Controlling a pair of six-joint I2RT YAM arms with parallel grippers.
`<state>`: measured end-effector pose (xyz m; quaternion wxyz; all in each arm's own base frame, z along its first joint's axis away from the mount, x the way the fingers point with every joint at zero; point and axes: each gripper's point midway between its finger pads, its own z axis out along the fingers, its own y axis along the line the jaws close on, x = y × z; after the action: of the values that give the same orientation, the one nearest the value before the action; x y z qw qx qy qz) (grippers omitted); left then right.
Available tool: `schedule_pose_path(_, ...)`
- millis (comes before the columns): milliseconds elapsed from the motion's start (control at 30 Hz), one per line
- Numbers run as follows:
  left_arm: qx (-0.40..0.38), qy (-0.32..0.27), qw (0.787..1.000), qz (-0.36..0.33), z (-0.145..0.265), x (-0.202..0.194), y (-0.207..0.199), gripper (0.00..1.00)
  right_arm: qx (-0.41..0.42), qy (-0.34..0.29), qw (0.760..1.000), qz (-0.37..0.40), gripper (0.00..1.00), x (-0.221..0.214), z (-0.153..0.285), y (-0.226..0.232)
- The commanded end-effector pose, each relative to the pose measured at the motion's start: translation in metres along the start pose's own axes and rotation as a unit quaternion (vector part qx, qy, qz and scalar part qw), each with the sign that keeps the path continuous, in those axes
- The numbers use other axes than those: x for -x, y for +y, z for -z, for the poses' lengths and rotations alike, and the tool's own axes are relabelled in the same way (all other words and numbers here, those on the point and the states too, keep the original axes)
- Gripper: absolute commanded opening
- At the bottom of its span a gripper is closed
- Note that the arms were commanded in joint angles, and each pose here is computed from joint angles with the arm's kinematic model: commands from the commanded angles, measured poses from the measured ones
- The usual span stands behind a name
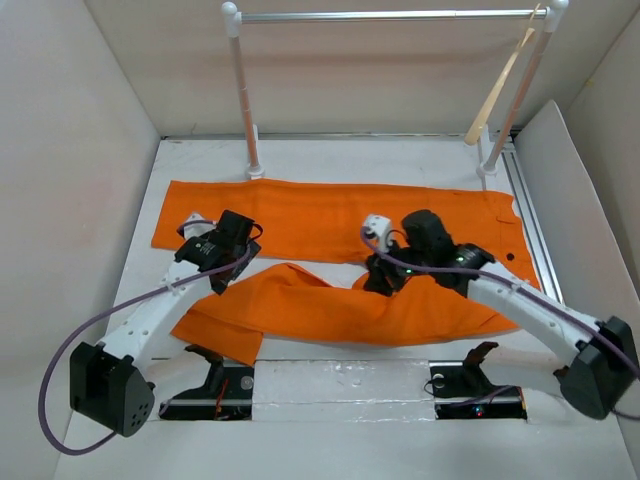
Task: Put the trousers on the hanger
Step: Flatten out the trousers at the center of the board.
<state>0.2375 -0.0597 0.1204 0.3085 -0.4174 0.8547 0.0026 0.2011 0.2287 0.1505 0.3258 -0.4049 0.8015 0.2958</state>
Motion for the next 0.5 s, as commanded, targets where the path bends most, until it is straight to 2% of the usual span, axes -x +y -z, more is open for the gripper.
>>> schedule_pose_path(0, -0.085, -0.011, 0.996, 0.0, 0.006, 0.019, -0.043, 0.82, 0.042, -0.048, 0.995, 0.078, 0.51, 0.06, -0.035, 0.032)
schedule_pose_path(33, -0.084, -0.011, 0.996, -0.002, 0.005, 0.021, -0.044, 0.41, 0.06, -0.045, 0.994, 0.079, 0.56, 0.065, -0.044, 0.037)
schedule_pose_path(67, -0.079, 0.004, 0.997, -0.002, 0.002, 0.018, -0.043, 0.27, 0.065, -0.046, 0.994, 0.076, 0.56, 0.071, -0.054, 0.038)
schedule_pose_path(100, -0.065, 0.016, 0.998, -0.006, -0.002, 0.015, -0.036, 0.23, 0.067, -0.041, 0.994, 0.072, 0.57, 0.078, -0.076, 0.031)
schedule_pose_path(167, -0.054, 0.037, 0.998, 0.001, -0.008, 0.006, -0.023, 0.26, 0.073, -0.014, 0.995, 0.067, 0.57, 0.076, -0.097, 0.028)
schedule_pose_path(200, -0.051, 0.051, 0.997, -0.006, -0.017, -0.005, -0.014, 0.4, 0.071, -0.002, 0.995, 0.065, 0.57, 0.078, -0.103, 0.025)
schedule_pose_path(300, -0.061, 0.093, 0.994, 0.002, -0.03, -0.029, 0.003, 0.59, 0.066, 0.033, 0.995, 0.06, 0.57, 0.055, -0.121, 0.023)
schedule_pose_path(333, -0.067, 0.102, 0.993, -0.005, -0.032, -0.035, 0.005, 0.73, 0.057, 0.045, 0.996, 0.054, 0.57, 0.042, -0.121, 0.023)
schedule_pose_path(400, -0.08, 0.125, 0.989, -0.016, -0.035, -0.048, 0.006, 0.8, 0.049, 0.043, 0.997, 0.047, 0.57, 0.032, -0.12, 0.021)
schedule_pose_path(467, -0.084, 0.143, 0.985, -0.037, -0.039, -0.058, 0.007, 0.79, 0.039, 0.064, 0.997, 0.035, 0.57, 0.008, -0.121, 0.017)
